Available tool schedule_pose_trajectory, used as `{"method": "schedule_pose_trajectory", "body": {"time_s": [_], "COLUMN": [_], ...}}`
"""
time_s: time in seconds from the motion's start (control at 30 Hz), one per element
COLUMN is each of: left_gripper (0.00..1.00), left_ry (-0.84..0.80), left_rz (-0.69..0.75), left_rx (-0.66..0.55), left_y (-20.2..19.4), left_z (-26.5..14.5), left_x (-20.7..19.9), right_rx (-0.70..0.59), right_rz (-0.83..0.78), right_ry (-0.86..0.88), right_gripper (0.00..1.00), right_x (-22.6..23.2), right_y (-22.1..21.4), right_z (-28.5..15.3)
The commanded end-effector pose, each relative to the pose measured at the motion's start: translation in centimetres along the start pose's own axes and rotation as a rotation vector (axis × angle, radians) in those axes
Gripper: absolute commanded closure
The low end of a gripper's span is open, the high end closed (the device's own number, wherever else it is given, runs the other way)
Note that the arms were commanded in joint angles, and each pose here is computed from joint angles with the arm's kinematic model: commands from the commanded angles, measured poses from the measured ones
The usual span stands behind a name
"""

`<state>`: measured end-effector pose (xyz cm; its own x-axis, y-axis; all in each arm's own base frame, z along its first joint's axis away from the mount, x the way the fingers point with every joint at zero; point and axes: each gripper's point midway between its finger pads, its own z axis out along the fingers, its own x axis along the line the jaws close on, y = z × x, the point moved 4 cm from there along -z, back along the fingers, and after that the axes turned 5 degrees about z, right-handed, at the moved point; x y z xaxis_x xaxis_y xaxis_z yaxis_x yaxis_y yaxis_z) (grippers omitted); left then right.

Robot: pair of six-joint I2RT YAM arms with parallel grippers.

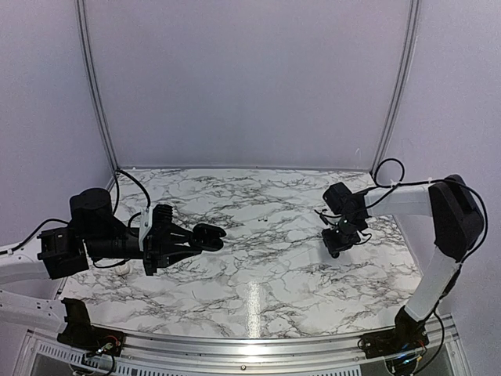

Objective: Insert the wireless bluetooth earbuds into the charging case
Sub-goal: Move the left earbud to the center of the board.

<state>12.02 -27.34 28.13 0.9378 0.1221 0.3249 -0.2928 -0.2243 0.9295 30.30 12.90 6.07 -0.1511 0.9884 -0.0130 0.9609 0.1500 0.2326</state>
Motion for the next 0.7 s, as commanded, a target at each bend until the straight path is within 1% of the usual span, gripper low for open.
{"method": "schedule_pose_trajectory", "body": {"time_s": [0.0, 0.13, 0.2, 0.37, 0.47, 0.57, 0.67], "left_gripper": [1.0, 1.0, 1.0, 1.0, 1.0, 1.0, 1.0], "left_ry": [0.025, 0.03, 0.03, 0.036, 0.038, 0.038, 0.038], "left_rz": [0.017, 0.018, 0.015, 0.01, 0.009, 0.008, 0.005], "left_rx": [-0.045, -0.046, -0.048, -0.048, -0.049, -0.05, -0.049], "left_y": [1.2, 1.2, 1.3, 1.3, 1.4, 1.4, 1.3], "left_z": [-0.4, -0.4, -0.4, -0.4, -0.5, -0.5, -0.4], "left_x": [0.4, 0.5, 0.5, 0.6, 0.6, 0.7, 0.7], "right_rx": [-0.02, -0.034, -0.029, 0.014, 0.039, 0.035, 0.002], "right_rz": [-0.07, -0.117, -0.15, -0.235, -0.257, -0.27, -0.295], "right_ry": [0.228, 0.392, 0.445, 0.572, 0.582, 0.559, 0.538], "right_gripper": [0.91, 0.91, 0.91, 0.91, 0.91, 0.9, 0.82], "right_x": [6.9, 12.3, 15.2, 21.9, 23.7, 24.2, 24.3], "right_y": [1.7, 2.3, 2.3, 0.4, -0.3, -0.3, 0.3], "right_z": [-0.7, -1.6, -1.7, -1.5, -0.7, -0.4, -1.1]}}
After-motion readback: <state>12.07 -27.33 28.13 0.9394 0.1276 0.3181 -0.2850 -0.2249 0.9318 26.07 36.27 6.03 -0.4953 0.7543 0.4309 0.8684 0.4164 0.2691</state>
